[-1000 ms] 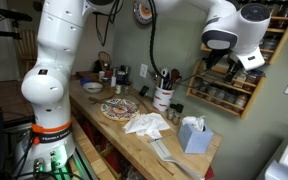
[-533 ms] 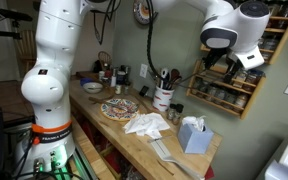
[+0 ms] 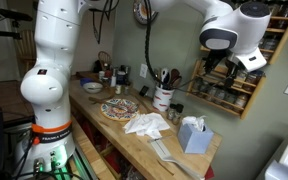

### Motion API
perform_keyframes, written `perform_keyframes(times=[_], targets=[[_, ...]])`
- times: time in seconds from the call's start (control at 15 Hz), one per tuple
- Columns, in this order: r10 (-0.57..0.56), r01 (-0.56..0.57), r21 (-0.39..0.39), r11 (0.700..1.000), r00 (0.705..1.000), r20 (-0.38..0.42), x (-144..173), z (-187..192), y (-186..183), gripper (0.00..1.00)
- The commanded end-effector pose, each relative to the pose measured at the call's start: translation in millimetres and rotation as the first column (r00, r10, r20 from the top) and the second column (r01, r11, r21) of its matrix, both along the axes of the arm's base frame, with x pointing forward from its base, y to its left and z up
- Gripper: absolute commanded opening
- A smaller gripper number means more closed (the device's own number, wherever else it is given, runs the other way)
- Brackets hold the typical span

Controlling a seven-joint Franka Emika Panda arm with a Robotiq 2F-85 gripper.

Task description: Take the spice bottle off of the spice rack

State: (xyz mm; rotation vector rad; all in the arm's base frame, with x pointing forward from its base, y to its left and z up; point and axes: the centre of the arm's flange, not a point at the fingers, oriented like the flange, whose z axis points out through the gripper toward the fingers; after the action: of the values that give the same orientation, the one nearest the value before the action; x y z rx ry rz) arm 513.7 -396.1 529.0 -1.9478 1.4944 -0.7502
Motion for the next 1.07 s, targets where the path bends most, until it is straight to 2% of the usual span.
perform_keyframes(times=[0.0, 0.2, 0.33, 0.6, 1.0], targets=[[0.035, -0.034, -0.046, 0.998, 0.999, 0.019, -18.5, 16.7, -2.1, 1.00], [0.075, -0.073, -0.051, 0.996, 0.996, 0.055, -13.2, 30.5, 6.6, 1.00], [0.090, -0.088, -0.041, 0.995, 0.995, 0.052, -0.6, 30.4, 16.2, 1.00], [0.061, -0.060, -0.019, 0.998, 0.996, 0.072, 23.8, 27.5, 27.0, 1.00], [-0.002, 0.000, 0.018, 1.000, 0.998, 0.070, 42.9, 18.0, 21.9, 1.00]])
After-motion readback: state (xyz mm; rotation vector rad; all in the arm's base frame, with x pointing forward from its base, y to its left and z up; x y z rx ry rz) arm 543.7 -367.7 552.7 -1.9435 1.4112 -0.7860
